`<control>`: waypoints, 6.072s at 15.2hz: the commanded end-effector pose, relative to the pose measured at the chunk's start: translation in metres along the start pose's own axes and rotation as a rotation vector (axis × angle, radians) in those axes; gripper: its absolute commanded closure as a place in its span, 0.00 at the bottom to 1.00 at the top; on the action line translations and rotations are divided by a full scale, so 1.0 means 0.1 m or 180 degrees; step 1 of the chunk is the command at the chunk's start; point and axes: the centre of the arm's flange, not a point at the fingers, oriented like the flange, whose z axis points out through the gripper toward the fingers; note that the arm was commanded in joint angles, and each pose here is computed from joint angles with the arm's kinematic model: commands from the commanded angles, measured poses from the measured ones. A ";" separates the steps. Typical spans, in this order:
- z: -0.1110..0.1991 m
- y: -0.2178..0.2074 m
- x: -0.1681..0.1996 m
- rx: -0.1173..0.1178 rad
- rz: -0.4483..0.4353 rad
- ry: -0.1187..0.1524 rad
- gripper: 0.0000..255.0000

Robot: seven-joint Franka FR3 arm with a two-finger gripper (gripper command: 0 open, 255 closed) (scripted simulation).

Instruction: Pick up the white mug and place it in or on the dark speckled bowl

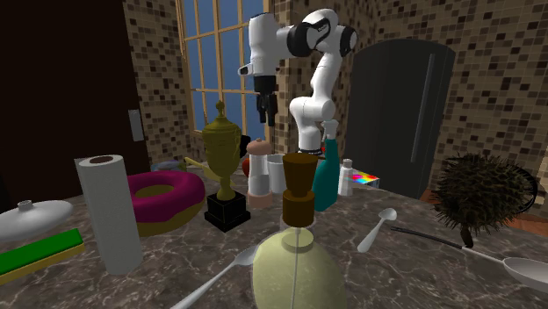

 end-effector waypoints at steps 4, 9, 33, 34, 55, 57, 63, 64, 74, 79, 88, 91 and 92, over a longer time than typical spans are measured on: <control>0.31 -0.60 -0.01 -0.0031 0.0042 0.0014 0.00; 0.62 -1.20 0.01 -0.0065 0.0078 0.0026 0.00; 1.25 -1.61 0.03 -0.0089 0.0104 0.0034 1.00; 1.25 -1.61 0.03 -0.0089 0.0104 0.0034 1.00; 0.35 -1.63 0.00 -0.0089 0.0104 0.0034 1.00; 0.25 -1.63 0.00 -0.0089 0.0104 0.0034 1.00; -0.07 -1.64 -0.01 -0.0089 0.0104 0.0034 1.00; -0.12 -1.64 -0.02 -0.0089 0.0104 0.0034 1.00; -0.50 -1.27 0.08 -0.0089 0.0104 0.0034 1.00; -0.56 -0.64 0.27 -0.0089 0.0104 0.0034 1.00; -0.68 0.49 0.61 -0.0089 0.0104 0.0034 1.00; -0.71 0.87 0.72 -0.0089 0.0104 0.0034 1.00; -0.73 1.00 0.76 -0.0089 0.0104 0.0034 1.00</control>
